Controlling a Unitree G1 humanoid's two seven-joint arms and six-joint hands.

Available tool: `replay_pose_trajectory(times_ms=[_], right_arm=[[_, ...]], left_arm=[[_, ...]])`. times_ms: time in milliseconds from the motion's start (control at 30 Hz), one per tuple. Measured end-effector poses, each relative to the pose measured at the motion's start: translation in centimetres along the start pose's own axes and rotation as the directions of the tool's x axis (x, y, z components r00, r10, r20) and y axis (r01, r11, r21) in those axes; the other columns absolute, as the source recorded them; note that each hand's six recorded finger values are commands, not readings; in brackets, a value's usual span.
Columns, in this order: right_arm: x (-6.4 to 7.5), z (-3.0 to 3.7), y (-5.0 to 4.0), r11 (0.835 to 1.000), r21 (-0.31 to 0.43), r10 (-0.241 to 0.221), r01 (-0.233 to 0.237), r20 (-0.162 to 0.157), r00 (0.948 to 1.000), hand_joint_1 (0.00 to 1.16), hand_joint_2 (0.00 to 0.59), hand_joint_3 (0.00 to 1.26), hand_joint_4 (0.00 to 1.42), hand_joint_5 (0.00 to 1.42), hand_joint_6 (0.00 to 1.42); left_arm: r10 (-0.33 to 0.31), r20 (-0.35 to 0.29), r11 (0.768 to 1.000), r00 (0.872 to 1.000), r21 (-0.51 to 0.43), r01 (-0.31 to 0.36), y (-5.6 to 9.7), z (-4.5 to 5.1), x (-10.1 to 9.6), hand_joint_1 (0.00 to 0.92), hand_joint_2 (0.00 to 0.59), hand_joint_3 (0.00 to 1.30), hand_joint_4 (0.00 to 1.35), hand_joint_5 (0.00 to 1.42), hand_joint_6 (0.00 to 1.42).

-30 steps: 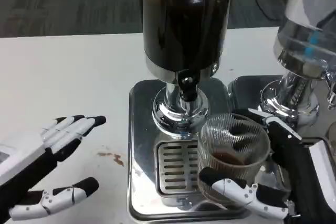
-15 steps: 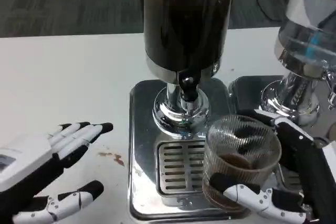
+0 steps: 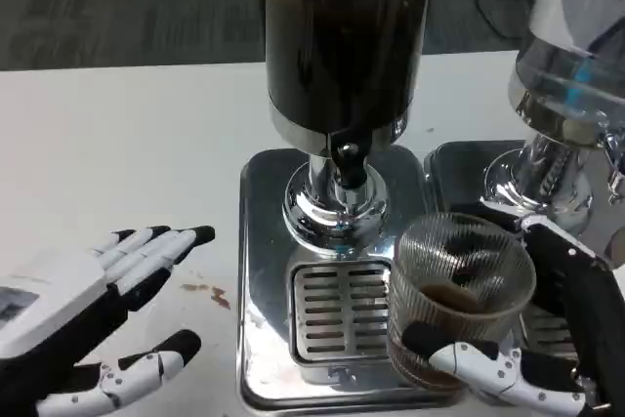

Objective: Grasp the cup under the faucet to collect the drink, then remove the cup.

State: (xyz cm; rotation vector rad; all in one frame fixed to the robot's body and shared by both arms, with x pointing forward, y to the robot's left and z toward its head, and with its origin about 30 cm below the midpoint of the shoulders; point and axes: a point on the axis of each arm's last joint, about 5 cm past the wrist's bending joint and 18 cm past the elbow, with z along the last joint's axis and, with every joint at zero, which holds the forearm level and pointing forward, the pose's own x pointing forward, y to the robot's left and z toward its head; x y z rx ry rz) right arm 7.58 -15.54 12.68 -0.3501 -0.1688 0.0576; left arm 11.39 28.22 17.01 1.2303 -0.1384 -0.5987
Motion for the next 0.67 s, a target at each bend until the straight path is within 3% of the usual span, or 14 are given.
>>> replay_pose_trajectory(times_ms=[667], right_arm=[[0.16, -0.02, -0.24, 1.000, -0.007, 0.009, -0.009, 0.006, 0.9999, 1.02, 0.129, 0.48, 0.57, 0.84, 1.27]], left_arm=[[-0.001, -0.014, 1.000, 1.000, -0.006, 0.001, -0.37, 0.20, -0.04, 0.000, 0.348, 0.00, 0.00, 0.00, 0.00]])
